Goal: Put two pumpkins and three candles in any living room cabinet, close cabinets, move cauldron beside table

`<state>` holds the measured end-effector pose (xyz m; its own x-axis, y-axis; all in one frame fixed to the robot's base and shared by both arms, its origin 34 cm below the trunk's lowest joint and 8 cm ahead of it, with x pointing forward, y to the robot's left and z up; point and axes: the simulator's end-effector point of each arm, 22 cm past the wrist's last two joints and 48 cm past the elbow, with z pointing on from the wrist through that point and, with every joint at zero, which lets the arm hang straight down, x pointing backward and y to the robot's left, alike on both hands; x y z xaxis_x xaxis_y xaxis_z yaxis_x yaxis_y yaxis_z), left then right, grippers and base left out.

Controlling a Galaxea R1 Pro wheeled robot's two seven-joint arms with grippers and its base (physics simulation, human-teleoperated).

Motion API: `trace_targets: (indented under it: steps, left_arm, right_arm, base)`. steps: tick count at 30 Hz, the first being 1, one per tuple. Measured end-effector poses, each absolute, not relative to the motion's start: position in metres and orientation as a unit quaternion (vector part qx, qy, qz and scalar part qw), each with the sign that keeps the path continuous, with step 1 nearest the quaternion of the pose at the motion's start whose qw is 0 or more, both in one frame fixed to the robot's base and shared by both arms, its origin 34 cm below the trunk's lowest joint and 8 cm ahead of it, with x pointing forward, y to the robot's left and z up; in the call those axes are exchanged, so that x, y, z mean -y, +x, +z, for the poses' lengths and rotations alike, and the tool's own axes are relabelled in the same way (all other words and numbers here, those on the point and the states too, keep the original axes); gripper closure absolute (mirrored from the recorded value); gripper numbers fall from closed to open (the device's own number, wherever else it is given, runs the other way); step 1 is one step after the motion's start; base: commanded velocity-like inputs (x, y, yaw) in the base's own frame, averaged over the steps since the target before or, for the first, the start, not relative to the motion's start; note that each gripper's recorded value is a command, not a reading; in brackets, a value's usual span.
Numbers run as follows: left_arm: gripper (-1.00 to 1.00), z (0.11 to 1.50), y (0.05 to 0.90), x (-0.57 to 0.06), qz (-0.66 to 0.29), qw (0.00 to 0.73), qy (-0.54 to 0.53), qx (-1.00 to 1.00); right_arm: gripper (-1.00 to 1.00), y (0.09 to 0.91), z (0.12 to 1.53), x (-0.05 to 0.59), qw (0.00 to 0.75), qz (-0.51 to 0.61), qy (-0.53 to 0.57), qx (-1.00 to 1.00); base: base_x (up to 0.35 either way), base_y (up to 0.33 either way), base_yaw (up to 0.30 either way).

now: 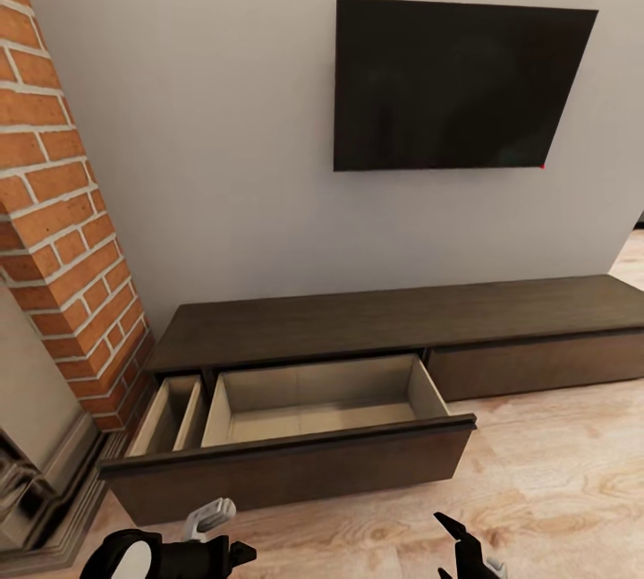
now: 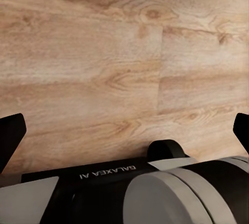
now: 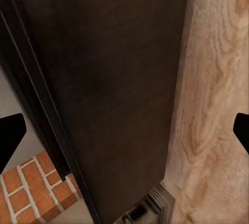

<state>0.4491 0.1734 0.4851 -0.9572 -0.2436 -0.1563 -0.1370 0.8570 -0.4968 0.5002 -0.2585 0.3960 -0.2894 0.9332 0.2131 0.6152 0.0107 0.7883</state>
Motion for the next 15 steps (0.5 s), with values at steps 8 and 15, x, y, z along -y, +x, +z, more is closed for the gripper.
trace_targets:
  steps: [8,15]
  left_arm:
    - [-1.0,0.502,0.452,-0.174,-0.248,0.107,-0.099,-0.958]
    - [-1.0,0.516,0.455,-0.174,-0.248,0.107,-0.099,-0.958]
  right_arm:
    - [-1.0,0.485,0.399,0.246,0.166,0.416,0.59,-0.672]
    - [-1.0,0.469,0.394,0.252,0.174,0.381,0.622,-0.662]
  base:
    - [0.0,0.0,0.0]
    - [0.0,0.0,0.0]
